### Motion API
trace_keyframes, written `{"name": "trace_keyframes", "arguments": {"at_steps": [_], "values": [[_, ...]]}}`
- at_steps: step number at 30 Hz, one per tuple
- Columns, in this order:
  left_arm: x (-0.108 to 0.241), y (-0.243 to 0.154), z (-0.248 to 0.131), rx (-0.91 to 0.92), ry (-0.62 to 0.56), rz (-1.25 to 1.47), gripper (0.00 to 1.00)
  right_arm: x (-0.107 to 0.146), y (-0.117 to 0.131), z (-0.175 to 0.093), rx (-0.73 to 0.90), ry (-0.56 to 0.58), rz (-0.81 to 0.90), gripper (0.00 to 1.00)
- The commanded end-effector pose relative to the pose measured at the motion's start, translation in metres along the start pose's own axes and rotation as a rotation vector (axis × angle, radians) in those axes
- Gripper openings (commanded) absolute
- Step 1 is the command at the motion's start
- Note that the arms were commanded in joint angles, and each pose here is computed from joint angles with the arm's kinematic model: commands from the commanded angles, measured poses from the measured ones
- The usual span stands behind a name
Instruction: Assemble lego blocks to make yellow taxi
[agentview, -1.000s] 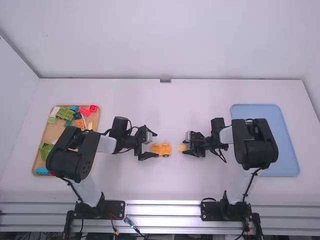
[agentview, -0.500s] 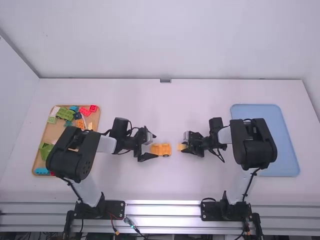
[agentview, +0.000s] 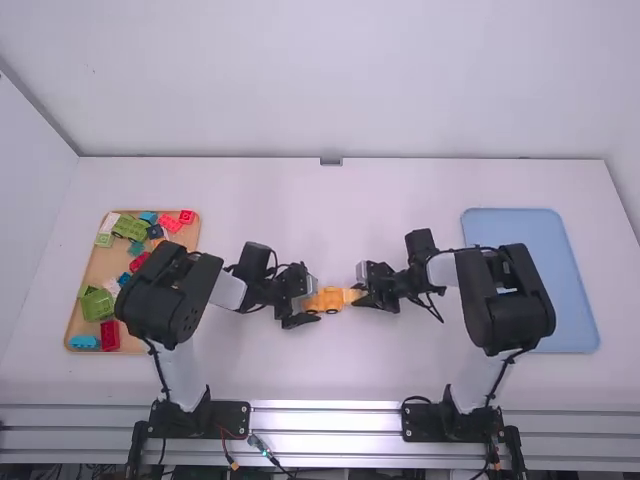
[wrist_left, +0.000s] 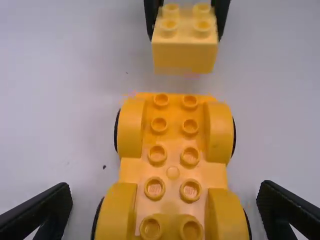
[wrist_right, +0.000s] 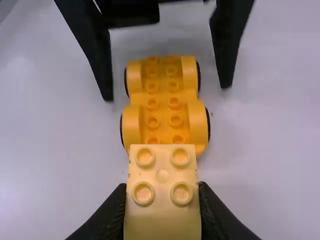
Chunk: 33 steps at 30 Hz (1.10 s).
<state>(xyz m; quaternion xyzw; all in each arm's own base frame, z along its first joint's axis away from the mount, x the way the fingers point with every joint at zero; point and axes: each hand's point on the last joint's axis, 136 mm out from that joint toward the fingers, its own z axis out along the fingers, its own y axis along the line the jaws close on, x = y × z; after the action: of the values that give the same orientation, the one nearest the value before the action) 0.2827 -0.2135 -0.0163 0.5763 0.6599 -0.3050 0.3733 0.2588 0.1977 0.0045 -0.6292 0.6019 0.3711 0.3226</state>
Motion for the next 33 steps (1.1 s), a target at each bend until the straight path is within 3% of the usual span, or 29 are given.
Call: {"name": "trace_keyframes", "arguments": {"at_steps": [1, 7, 11, 18, 33], "values": [[0.004, -0.005, 0.002, 0.017, 0.002, 0.002, 0.98, -0.018, -0.002, 0.002, -0.01, -0.044, -0.055, 0.24], [0.005, -0.005, 0.002, 0.017, 0.003, 0.009, 0.64, -0.026, -0.007, 0.019, -0.005, -0.023, -0.049, 0.24], [0.005, -0.005, 0.003, 0.018, 0.002, 0.009, 0.59, -0.027, -0.005, 0.029, -0.013, 0.016, -0.072, 0.24], [0.004, -0.006, 0.003, 0.02, 0.002, 0.008, 0.59, -0.023, -0.009, 0.037, 0.013, 0.075, -0.047, 0.23], [0.005, -0.006, 0.003, 0.018, 0.002, 0.004, 0.61, -0.021, -0.009, 0.039, 0.015, 0.089, -0.049, 0.25]]}}
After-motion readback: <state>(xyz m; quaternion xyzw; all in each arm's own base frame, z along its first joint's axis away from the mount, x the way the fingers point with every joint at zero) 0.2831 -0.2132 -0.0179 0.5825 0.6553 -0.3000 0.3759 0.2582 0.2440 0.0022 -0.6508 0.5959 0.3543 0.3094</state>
